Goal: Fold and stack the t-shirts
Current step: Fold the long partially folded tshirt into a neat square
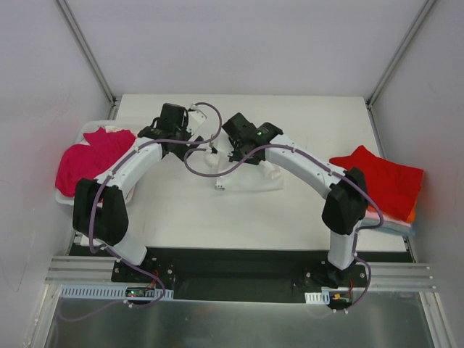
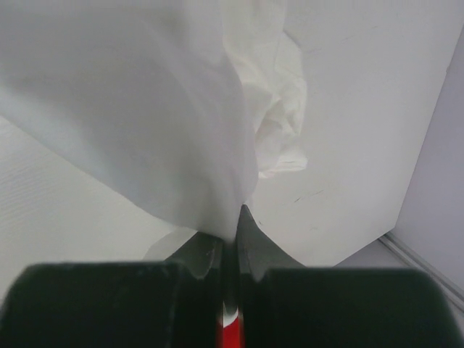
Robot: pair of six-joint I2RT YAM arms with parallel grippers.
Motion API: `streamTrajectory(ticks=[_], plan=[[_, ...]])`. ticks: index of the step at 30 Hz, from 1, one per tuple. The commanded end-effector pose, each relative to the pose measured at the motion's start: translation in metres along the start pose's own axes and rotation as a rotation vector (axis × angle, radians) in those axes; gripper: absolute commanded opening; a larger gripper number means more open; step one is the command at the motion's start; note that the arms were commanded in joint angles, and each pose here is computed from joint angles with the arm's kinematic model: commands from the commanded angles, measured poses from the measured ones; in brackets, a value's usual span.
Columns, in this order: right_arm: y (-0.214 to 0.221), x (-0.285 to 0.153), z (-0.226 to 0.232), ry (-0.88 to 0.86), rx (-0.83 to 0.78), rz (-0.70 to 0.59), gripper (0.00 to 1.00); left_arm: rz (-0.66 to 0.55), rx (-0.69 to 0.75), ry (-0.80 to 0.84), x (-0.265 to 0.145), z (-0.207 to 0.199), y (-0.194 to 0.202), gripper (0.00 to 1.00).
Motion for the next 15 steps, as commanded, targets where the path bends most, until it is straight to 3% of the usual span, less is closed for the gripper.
streamTrajectory(ticks=[1,15], plan=[[-0.018,0.010,-0.035,0.057,0.015,-0.063,0.01,-0.025,-0.056,-0.156,-0.006,0.039,-0.016,0.99],[-0.029,0.059,-0.076,0.088,0.002,-0.069,0.01,-0.003,-0.093,-0.238,0.001,0.065,-0.017,0.99]])
Point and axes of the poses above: each gripper's point midway between its finger pads, its own x axis out along the fingers, its own z axis along the line the jaws close on, y = z × x, the point moved 4 cm from there along -x, back along the fingers
